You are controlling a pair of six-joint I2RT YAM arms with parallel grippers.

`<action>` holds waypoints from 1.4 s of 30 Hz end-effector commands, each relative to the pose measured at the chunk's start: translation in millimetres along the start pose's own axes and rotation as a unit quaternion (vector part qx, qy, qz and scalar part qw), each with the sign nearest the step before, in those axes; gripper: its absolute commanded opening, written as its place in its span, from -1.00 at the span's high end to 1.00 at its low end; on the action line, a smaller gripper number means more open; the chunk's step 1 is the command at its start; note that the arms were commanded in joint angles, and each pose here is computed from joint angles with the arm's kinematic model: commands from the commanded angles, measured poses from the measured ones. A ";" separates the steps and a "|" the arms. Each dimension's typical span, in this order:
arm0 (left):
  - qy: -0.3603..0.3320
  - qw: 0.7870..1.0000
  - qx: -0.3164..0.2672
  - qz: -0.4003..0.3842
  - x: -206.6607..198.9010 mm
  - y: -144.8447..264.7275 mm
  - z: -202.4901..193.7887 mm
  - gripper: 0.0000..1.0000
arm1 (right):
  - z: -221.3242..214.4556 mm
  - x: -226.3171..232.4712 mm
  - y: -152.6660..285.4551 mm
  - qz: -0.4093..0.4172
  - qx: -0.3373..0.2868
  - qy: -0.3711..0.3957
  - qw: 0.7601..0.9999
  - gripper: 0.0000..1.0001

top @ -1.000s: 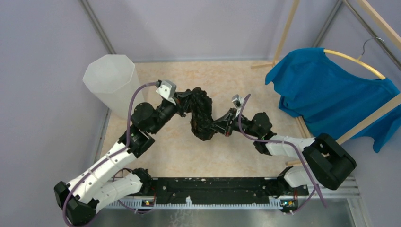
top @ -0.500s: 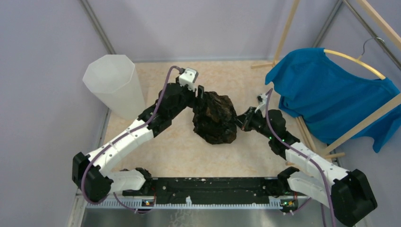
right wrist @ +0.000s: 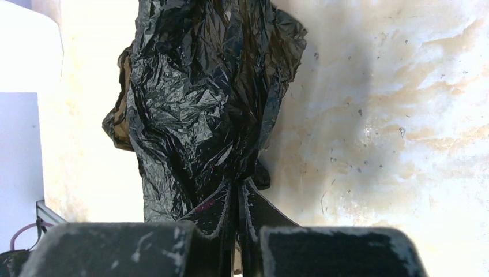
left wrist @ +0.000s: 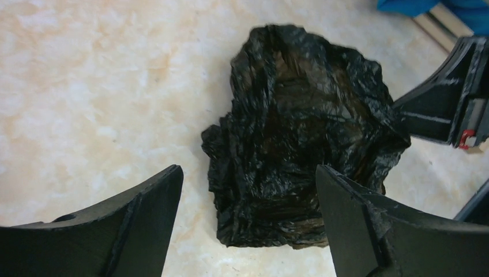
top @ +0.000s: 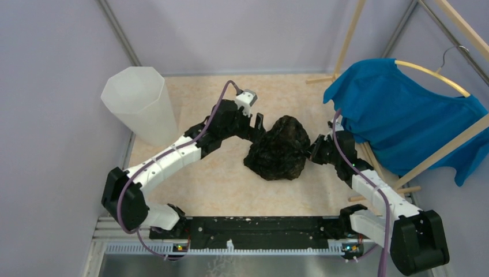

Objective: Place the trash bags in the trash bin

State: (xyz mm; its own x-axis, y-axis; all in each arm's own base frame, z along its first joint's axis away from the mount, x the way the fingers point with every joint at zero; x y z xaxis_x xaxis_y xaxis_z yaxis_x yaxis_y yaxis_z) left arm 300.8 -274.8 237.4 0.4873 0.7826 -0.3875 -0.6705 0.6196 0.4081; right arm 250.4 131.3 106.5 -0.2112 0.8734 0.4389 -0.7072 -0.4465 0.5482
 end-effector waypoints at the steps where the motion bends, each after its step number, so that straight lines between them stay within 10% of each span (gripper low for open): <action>1: 0.029 0.998 0.043 -0.031 -13.0 -16.9 -10.5 -0.78 | 28.5 11.7 5.3 0.022 -0.035 0.027 0.999 1.00; 32: 0.160 0.959 0.216 -0.090 25.3 -104.5 -86.7 0.09 | 16.1 28.6 12.7 0.092 -0.027 0.060 0.994 1.00; 42: 0.124 0.978 0.167 0.019 57.8 -96.2 -72.8 1.00 | 6.4 12.8 13.2 0.049 -0.006 0.073 0.996 1.00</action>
State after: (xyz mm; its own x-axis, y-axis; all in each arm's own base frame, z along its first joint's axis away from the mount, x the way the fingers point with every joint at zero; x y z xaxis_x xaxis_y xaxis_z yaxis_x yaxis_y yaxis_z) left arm 336.6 -307.9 99.1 0.2862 0.7303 -0.6203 -0.3168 0.6831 0.6581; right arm 238.4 145.2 122.5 -0.3867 0.8134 0.4346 -0.6591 -0.5733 0.4867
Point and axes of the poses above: each gripper's point midway between its finger pads, its own y axis back along the fingers, its own x axis along the line the jaws close on, z = x × y, the point moved 2 cm from there along y, back along the fingers, and after that the axes turned 14 degrees about y, right-handed, at the moved point
